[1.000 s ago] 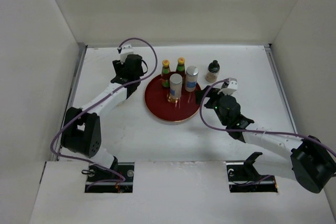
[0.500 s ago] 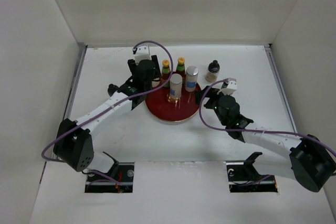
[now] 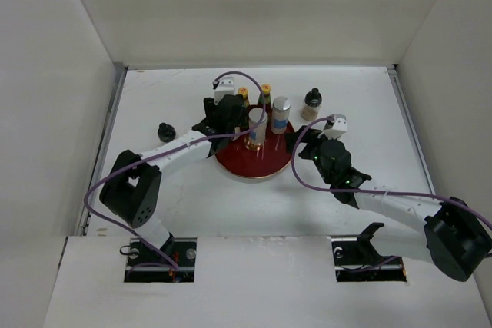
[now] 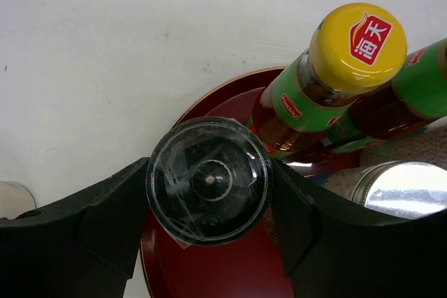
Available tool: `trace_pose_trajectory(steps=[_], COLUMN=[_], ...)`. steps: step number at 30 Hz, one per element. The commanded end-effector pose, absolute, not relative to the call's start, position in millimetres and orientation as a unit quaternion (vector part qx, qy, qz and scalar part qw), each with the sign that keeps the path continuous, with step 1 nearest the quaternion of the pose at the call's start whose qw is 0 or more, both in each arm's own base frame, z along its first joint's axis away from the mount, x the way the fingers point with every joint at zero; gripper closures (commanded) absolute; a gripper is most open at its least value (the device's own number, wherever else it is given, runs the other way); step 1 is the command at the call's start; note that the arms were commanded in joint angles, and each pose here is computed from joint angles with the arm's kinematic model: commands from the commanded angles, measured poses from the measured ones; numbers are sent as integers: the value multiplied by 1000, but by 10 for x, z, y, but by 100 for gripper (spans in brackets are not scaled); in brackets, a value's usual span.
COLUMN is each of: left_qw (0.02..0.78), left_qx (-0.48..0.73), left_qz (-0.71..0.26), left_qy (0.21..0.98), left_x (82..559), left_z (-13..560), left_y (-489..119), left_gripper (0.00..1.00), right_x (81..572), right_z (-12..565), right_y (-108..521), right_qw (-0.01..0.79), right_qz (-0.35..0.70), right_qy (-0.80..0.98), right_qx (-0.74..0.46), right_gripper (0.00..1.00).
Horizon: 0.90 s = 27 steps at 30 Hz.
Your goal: Organize the condiment bottles
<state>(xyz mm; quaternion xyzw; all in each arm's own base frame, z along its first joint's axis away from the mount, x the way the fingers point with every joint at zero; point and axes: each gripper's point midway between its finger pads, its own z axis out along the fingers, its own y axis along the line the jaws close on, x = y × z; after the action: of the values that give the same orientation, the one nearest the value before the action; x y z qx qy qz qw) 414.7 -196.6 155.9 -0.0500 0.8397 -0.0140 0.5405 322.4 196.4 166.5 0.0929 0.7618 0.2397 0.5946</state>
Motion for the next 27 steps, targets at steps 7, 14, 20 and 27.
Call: trace_pose_trajectory(steps=[7,14,20,27], left_qw=[570,580,609,618], left_qx=[-69,-78,-88,-125], left_qz=[-24,-32,-54,-27], left_qy=[818,810,787,776], left_x=[4273,4239,4067,3728], left_z=[1705,1795,2215,2416], left_y=[-1991,-1969,-1876,-1359], left_gripper=[43,29,18,21], right_x=[3249,3248,3238,3236], right_z=[1866,1876,1868,1873], right_y=[2031,2026,2033,2035], right_qw=[614,616,614,614], right_qz=[259,259,261,262], right_qy=[740,739,739,739], right_qx=[90,90,90,90], right_gripper=[4,3,3,2])
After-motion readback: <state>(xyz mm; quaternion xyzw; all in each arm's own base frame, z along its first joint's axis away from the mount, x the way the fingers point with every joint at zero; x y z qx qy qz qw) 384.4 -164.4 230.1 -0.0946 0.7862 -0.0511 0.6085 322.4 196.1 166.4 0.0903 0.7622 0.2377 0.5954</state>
